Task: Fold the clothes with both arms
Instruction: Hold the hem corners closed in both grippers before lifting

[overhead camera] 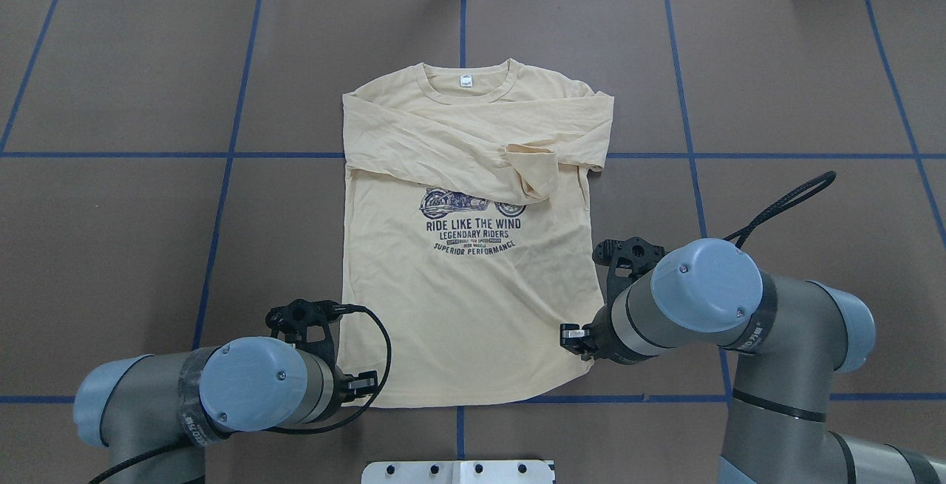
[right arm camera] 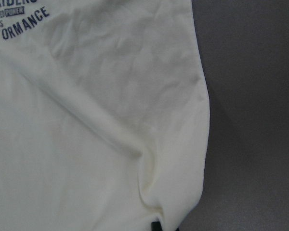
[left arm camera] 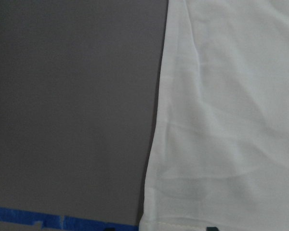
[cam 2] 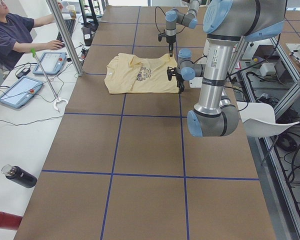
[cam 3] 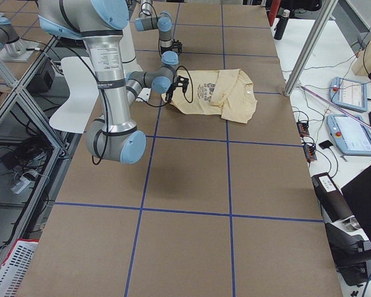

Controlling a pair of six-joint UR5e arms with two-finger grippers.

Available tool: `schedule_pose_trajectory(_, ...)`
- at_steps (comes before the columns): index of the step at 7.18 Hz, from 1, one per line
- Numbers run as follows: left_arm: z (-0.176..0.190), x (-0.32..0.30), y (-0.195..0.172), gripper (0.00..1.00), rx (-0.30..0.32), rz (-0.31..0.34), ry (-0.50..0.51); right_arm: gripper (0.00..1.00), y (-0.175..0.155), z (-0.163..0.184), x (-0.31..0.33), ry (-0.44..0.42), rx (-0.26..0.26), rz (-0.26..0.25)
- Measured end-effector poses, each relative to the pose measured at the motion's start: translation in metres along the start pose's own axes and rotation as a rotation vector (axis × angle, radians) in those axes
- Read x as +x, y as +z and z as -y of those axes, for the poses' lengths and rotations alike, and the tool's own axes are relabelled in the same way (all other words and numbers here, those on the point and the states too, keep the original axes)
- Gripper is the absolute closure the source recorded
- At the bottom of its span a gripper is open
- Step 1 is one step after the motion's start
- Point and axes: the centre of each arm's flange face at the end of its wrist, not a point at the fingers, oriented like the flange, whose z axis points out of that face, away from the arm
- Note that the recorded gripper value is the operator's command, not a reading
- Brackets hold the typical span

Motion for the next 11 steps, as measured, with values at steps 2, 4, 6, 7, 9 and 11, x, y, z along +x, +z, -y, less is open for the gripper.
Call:
schedule_pose_trajectory(2, -0.001, -0.001, 0.004, 0.32, -0.002, 0.009, 0.000, 1.00, 0.000, 0.000, 0.000, 0.000, 0.000, 0.000)
schedule_pose_trajectory(4, -0.002, -0.001, 0.009, 0.40, -0.004, 0.017, 0.000, 1.00, 0.000, 0.000, 0.000, 0.000, -0.001, -0.001)
schedule_pose_trajectory(6, -0.003, -0.001, 0.011, 0.75, -0.005, 0.020, -0.001, 1.00, 0.000, 0.000, 0.000, -0.001, -0.001, 0.000)
schedule_pose_trajectory(7, -0.003, 0.000, 0.009, 0.92, -0.006, 0.019, -0.002, 1.00, 0.000, 0.000, 0.000, -0.001, -0.001, 0.001)
schedule_pose_trajectory(9, -0.004, 0.005, 0.004, 1.00, -0.006, 0.029, -0.004, 1.00, 0.000, 0.000, 0.000, 0.000, 0.000, 0.000)
schedule_pose_trajectory(11, -0.004, 0.011, 0.000, 1.00, -0.006, 0.030, -0.005, 1.00, 0.000, 0.001, 0.000, 0.001, 0.001, -0.001)
